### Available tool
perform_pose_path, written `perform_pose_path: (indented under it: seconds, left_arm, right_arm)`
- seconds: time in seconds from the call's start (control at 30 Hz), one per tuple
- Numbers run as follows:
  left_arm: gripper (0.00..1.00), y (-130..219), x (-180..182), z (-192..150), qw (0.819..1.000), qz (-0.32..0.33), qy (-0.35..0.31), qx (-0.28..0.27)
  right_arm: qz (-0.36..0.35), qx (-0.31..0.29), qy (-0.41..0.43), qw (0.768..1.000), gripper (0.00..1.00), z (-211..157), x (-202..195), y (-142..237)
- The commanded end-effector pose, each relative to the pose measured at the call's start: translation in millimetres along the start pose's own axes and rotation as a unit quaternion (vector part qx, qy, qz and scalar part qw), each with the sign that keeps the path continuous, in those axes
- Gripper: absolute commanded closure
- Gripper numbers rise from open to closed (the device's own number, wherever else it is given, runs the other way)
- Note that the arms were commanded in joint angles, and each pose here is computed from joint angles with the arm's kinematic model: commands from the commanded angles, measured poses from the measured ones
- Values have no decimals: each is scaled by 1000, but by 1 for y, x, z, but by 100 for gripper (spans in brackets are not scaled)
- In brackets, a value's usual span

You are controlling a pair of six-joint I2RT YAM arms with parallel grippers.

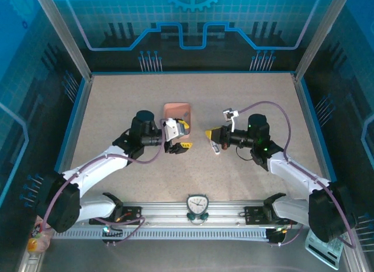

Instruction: Load the staples into the stapler

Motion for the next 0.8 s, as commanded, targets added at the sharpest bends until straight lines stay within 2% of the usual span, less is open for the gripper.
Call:
perform_pose_path:
  seconds: [0.0,0.27,0.57,0.77]
  left_arm:
    - [30,-5,-7,23,995,-8,-93,-36]
    - [32,-22,-9,36,987,20,-152,-49]
    - [39,-30,-6,43,984,35,-161,-63]
    - [39,-31,-9,49,982,31,-169,-75]
  right_arm:
    - [49,-21,14,998,100,10,16,4]
    - [76,-42,2,996,100,16,17,1]
    - [78,-39,-5,996,100,14,17,1]
    - [78,-36,-6,996,100,13,19,1]
Point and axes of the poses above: each hand's point on the last joint's axis, 136 mm out from that joint toward the fingers, its own y axis back along the fingers, its own x axis along the line the jaws close on, z = x × y, the point moved 1 cm from there along y, back along the fingers, and after that the axes turned 10 degrees about y, right-handed, at the moved point
